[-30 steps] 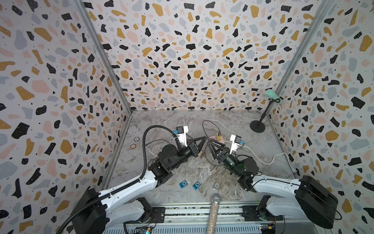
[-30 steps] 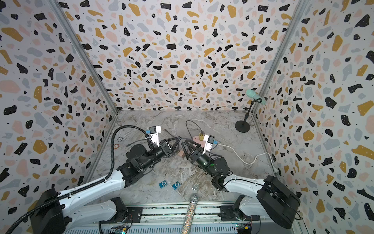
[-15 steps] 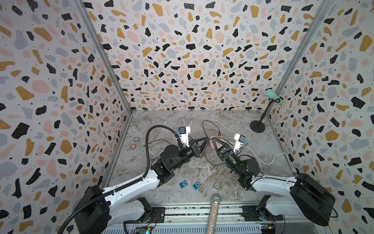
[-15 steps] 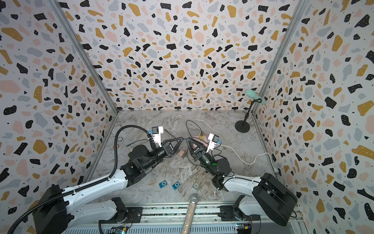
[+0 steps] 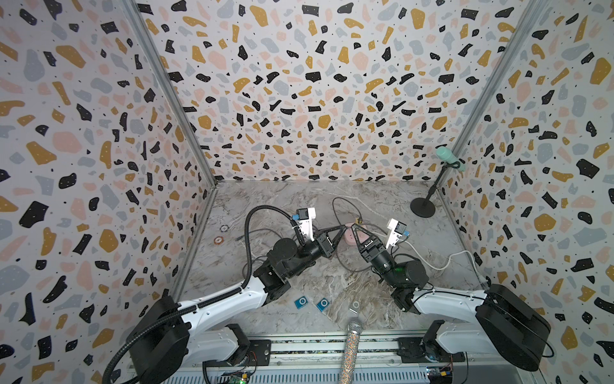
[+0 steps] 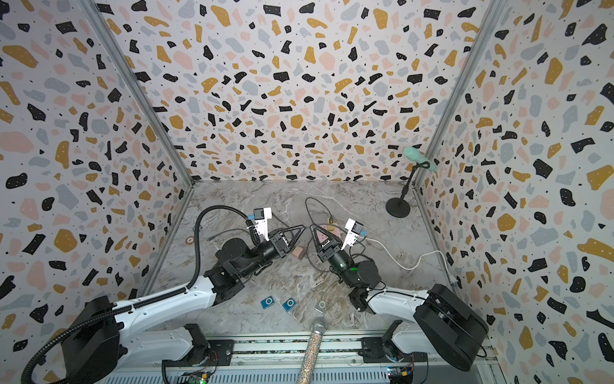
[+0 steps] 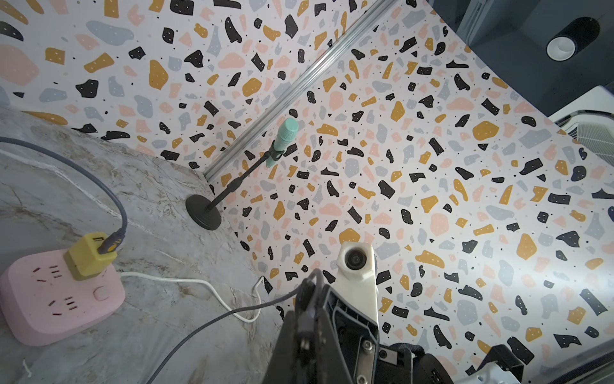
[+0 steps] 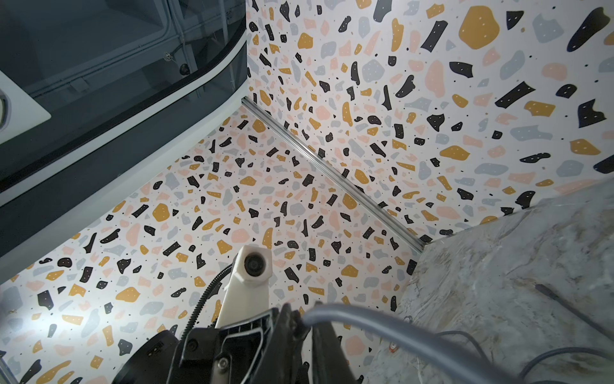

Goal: Charge mp3
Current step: Pick up the charging cable from the center of the board, then pick up the MP3 player from the center of the board.

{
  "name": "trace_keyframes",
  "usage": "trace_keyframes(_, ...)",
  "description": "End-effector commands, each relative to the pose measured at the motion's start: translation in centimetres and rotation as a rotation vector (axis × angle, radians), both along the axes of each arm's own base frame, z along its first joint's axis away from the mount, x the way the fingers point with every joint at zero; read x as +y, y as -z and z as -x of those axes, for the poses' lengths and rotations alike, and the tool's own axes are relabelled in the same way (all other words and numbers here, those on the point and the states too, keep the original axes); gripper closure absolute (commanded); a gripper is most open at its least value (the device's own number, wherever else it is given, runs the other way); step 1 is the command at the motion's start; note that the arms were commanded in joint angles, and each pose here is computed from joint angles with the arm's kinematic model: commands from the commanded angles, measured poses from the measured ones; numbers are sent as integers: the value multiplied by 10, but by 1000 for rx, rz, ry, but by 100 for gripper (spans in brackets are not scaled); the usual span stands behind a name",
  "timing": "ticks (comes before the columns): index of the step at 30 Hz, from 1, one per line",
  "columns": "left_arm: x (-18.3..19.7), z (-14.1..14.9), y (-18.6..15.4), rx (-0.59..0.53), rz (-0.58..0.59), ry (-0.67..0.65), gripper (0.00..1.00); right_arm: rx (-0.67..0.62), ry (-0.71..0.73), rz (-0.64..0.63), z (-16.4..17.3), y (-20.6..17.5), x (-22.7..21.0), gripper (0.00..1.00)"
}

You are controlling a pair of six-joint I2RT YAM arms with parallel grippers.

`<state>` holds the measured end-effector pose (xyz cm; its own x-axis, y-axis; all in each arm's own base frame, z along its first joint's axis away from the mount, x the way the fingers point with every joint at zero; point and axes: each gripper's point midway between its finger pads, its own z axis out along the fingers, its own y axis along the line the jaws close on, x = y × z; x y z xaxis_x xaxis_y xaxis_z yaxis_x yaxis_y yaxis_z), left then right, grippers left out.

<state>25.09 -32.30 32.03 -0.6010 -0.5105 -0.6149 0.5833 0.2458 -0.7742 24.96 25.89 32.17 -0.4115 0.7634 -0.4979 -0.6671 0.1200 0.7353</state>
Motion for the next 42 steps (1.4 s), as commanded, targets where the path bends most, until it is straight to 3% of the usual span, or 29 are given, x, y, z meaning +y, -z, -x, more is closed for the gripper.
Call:
trace_keyframes(1,-5,8,-5,-23,26,37,100,-45,-12,-48,7,-18,-5,82)
trace_keyframes(11,-10,7,-4,-21,23,44,100,-12,-43,-77,5,-15,-8,82)
trace_keyframes(14,-11,6,-3,-20,19,46,100,-19,-51,-76,6,-16,-8,92)
trace_keyframes(17,-12,6,-1,-18,7,43,89,-20,-53,-77,8,-15,-9,100)
trace_keyframes(21,-3,1,1,-15,-67,-18,65,11,-26,-56,4,-5,-16,100)
trace_keyframes(23,6,1,-2,-58,-136,-56,52,35,-6,-38,2,1,-22,100)
trace_keyframes(27,27,4,-1,-103,-294,-123,49,56,29,15,-2,5,-31,100)
trace_keyframes(30,45,4,13,-127,-496,-164,49,92,46,169,-7,16,-25,100)
trace_keyframes(36,79,11,90,-12,-975,-125,51,158,70,503,-13,44,-22,100)
trace_keyframes(38,83,21,122,62,-1079,-54,53,198,41,571,-16,59,-25,100)
trace_keyframes(42,81,46,171,157,-1178,76,59,300,19,624,-22,90,-39,100)
